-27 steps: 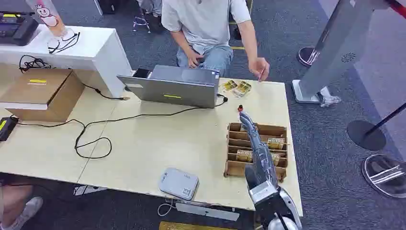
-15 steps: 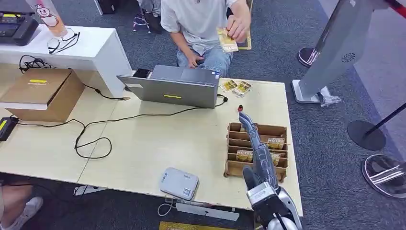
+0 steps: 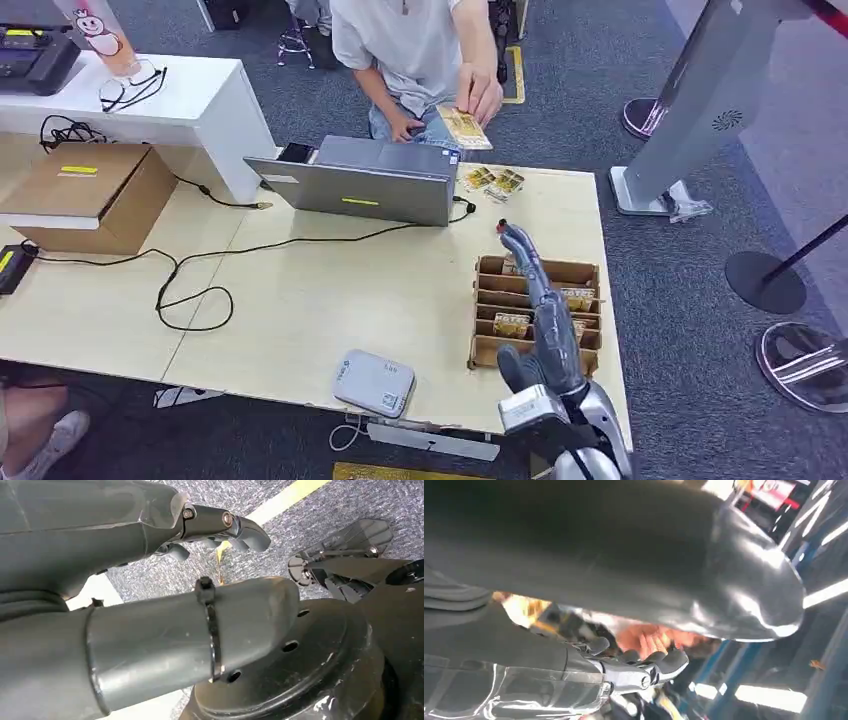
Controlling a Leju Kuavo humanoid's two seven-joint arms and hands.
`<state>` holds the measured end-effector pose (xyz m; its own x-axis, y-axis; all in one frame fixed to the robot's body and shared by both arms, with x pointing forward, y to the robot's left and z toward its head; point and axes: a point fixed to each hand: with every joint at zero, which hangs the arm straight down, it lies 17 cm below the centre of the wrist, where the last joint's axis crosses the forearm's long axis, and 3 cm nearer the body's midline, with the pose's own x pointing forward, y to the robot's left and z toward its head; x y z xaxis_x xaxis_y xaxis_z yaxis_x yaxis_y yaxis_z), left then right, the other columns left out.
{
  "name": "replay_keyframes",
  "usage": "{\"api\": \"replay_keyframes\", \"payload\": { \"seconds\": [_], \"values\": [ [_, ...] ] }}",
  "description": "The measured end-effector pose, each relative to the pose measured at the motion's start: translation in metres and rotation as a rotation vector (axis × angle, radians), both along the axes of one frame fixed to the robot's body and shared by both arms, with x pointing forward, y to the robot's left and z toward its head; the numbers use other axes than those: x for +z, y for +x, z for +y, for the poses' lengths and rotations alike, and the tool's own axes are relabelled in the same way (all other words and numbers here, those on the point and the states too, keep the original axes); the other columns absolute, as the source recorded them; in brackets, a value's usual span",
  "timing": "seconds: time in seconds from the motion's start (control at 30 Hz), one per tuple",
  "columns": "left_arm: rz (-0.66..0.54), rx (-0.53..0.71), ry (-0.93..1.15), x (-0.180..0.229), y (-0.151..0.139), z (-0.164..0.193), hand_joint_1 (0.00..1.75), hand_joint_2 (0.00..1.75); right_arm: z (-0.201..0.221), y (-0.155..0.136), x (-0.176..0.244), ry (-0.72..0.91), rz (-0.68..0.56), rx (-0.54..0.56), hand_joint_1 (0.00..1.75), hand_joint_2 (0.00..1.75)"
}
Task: Pass the card to the sensor for recognition and then transmit it.
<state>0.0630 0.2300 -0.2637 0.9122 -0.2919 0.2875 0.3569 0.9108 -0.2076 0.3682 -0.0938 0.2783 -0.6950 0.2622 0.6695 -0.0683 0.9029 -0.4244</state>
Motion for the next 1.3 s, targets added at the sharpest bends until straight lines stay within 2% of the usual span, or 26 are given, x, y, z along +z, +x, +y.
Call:
{"api": "replay_keyframes", "payload": {
  "seconds": [0.13, 0.27, 0.37, 0.8, 1.13, 1.17, 1.3],
  "values": [
    [-0.001, -0.007, 0.003, 0.0, -0.001, 0.0, 0.0, 0.0, -0.003, 0.006, 0.01, -0.039, -0.061, -0.049, 0.0, 0.0],
    [-0.009, -0.026, 0.013, 0.0, 0.002, 0.003, 0.0, 0.0, -0.008, 0.027, 0.027, -0.13, -0.16, -0.166, 0.0, 0.0],
    [-0.01, -0.036, 0.022, -0.001, 0.005, 0.005, 0.0, 0.0, -0.004, 0.042, 0.031, -0.191, -0.192, -0.213, 0.0, 0.0],
    [-0.016, -0.046, 0.037, 0.0, 0.013, 0.009, 0.0, 0.0, 0.011, 0.09, 0.027, -0.371, -0.25, -0.315, 0.0, 0.0],
    [-0.021, -0.041, 0.039, 0.0, 0.015, 0.011, 0.0, 0.0, 0.023, 0.112, 0.019, -0.454, -0.261, -0.358, 0.0, 0.0],
    [-0.02, -0.042, 0.039, 0.0, 0.015, 0.011, 0.0, 0.0, 0.024, 0.114, 0.019, -0.46, -0.261, -0.364, 0.0, 1.75],
    [-0.015, -0.045, 0.037, 0.0, 0.011, 0.011, 0.0, 0.0, 0.03, 0.123, 0.016, -0.497, -0.26, -0.382, 0.0, 1.75]
  ]
}}
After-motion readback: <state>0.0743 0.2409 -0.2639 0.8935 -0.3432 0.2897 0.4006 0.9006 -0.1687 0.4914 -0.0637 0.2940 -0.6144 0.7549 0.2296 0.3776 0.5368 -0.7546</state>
